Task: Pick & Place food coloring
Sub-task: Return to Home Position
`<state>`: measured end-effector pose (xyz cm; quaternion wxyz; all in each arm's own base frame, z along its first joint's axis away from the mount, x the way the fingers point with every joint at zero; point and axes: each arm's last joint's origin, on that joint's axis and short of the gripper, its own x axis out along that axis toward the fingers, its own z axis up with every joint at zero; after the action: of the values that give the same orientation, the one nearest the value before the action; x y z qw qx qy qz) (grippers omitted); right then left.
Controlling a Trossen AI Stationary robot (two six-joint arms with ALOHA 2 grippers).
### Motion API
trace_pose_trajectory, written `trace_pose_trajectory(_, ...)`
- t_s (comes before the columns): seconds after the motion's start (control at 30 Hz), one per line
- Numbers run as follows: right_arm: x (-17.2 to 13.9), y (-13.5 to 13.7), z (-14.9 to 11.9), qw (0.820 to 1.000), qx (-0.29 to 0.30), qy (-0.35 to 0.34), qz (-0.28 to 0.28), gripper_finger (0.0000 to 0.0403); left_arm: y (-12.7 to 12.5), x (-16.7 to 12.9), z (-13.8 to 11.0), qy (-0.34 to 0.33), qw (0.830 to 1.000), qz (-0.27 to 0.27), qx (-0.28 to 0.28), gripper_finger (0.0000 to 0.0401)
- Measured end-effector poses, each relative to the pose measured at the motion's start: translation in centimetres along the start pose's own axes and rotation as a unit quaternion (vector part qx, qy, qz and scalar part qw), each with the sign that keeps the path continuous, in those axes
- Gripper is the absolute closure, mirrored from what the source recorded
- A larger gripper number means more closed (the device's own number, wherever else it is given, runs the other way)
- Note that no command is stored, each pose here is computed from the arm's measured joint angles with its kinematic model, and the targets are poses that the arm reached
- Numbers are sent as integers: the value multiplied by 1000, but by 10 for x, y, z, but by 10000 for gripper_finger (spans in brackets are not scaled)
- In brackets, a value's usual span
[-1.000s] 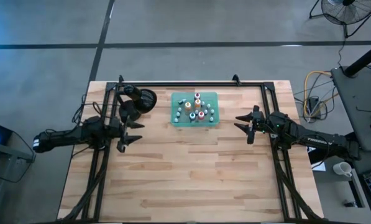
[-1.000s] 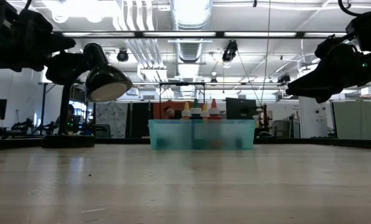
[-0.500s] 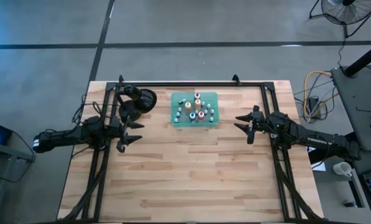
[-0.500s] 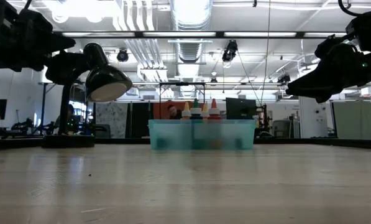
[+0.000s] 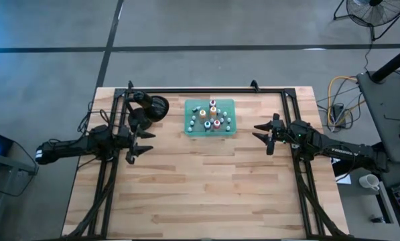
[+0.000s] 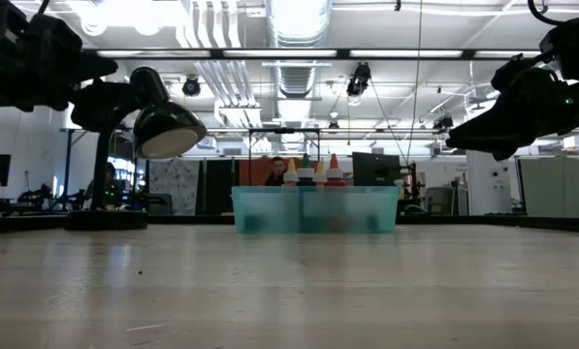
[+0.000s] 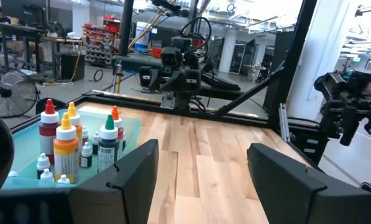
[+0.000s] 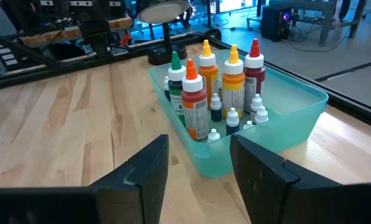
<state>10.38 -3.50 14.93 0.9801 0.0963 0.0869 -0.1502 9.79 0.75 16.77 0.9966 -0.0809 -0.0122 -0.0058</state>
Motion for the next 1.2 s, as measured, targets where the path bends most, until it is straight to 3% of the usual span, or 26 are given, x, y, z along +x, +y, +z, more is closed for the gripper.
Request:
trace_pose_trajectory(0.5, -2, 2, 2, 1000, -4, -13, 11, 239, 0, 0, -1, 4, 1000, 1, 0, 181)
trace_pose_trajectory(0.67, -9, 12, 8, 996, -49, -58, 56, 239, 0, 0, -1, 4, 1000, 1, 0, 181)
trace_pose_trajectory(0.87, -18, 25, 12, 975, -156, -111, 111, 239, 0, 0, -1, 4, 1000, 1, 0, 181)
trace_pose_trajectory(0.97, -19, 30, 11, 972, -156, -112, 134, 239, 0, 0, -1, 4, 1000, 1, 0, 181)
trace_pose_trajectory(1.2, -21, 36, 11, 977, -142, -118, 110, 239, 0, 0, -1, 5, 1000, 1, -1, 181)
